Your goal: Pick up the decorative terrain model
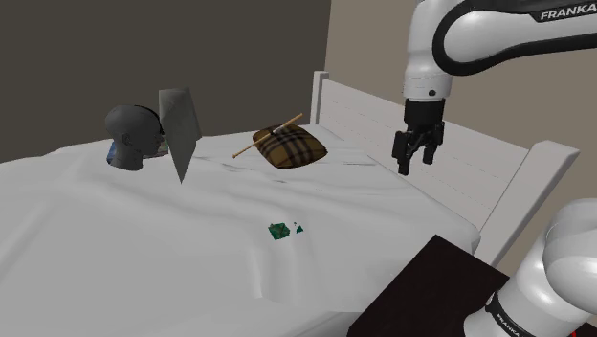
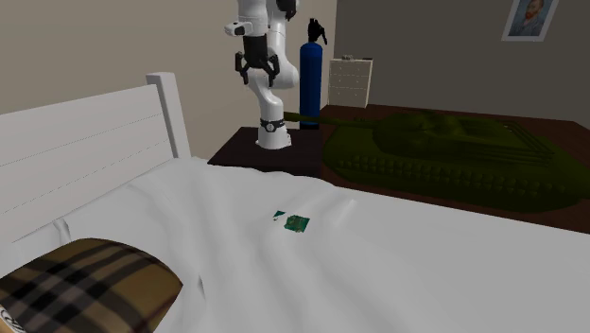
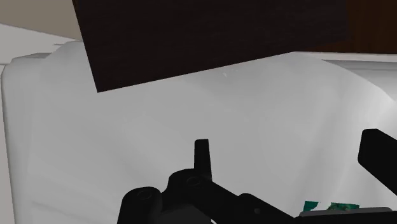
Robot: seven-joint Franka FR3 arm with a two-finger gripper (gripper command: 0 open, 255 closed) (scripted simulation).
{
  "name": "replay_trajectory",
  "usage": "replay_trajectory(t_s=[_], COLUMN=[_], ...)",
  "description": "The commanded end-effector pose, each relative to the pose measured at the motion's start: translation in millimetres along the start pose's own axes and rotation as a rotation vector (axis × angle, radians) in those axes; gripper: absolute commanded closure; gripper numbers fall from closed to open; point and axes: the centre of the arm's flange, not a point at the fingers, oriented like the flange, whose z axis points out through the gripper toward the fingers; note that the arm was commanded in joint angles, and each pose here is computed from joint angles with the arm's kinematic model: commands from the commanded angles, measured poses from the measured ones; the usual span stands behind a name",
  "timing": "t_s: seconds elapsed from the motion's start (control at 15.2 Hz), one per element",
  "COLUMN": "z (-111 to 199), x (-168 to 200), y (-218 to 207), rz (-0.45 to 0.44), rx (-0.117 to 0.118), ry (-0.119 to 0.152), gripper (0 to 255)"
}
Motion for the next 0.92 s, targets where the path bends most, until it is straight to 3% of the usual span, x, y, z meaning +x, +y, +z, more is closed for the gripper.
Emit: replay_trajectory(t_s=[0.0, 0.86], z=[16.0, 104.3], x=[16.2, 124.7], y=[-19.6, -118.8], rz=[0.034, 0.241], rx=[0.006, 0.04], ry=[-0.005, -0.046], gripper=[0, 0])
